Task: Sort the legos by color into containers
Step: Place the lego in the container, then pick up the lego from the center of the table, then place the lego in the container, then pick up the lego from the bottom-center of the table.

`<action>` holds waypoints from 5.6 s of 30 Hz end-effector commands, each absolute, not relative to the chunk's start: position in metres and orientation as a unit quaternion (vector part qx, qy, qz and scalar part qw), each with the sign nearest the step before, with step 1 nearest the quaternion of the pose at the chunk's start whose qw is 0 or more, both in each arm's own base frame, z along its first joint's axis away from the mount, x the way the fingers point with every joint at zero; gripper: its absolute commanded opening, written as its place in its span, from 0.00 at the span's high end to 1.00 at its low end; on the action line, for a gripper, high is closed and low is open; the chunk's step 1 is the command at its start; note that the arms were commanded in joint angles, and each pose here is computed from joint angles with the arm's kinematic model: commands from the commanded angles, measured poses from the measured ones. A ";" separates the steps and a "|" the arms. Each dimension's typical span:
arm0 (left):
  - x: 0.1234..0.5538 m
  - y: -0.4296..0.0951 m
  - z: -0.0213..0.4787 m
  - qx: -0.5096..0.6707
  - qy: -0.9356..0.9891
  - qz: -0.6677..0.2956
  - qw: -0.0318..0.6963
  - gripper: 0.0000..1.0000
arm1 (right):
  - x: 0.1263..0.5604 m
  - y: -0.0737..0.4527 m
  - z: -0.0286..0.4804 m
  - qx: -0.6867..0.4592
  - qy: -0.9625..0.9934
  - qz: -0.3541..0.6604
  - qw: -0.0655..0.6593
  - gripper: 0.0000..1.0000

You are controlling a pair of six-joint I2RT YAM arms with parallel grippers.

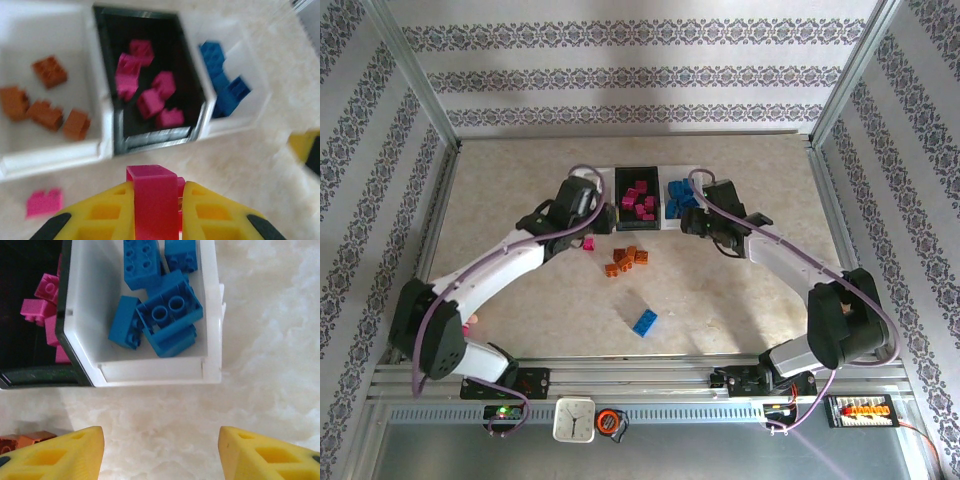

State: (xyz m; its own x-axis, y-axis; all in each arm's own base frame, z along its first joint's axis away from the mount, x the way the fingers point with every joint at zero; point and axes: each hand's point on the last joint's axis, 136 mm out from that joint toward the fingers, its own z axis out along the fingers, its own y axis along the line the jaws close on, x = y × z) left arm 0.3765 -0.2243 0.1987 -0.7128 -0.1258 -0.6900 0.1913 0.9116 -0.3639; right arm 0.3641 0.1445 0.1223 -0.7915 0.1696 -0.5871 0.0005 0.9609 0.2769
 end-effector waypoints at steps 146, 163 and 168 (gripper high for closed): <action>0.287 -0.135 0.160 -0.079 0.871 -0.276 0.398 0.00 | 0.152 0.279 0.030 -0.383 0.910 0.090 0.131 0.05; 0.287 -0.129 0.159 -0.087 0.873 -0.265 0.401 0.00 | 0.158 0.291 0.034 -0.385 0.906 0.095 0.145 0.42; 0.286 -0.132 0.158 -0.084 0.871 -0.271 0.401 0.00 | 0.195 0.293 0.084 -0.342 0.906 0.139 0.209 0.47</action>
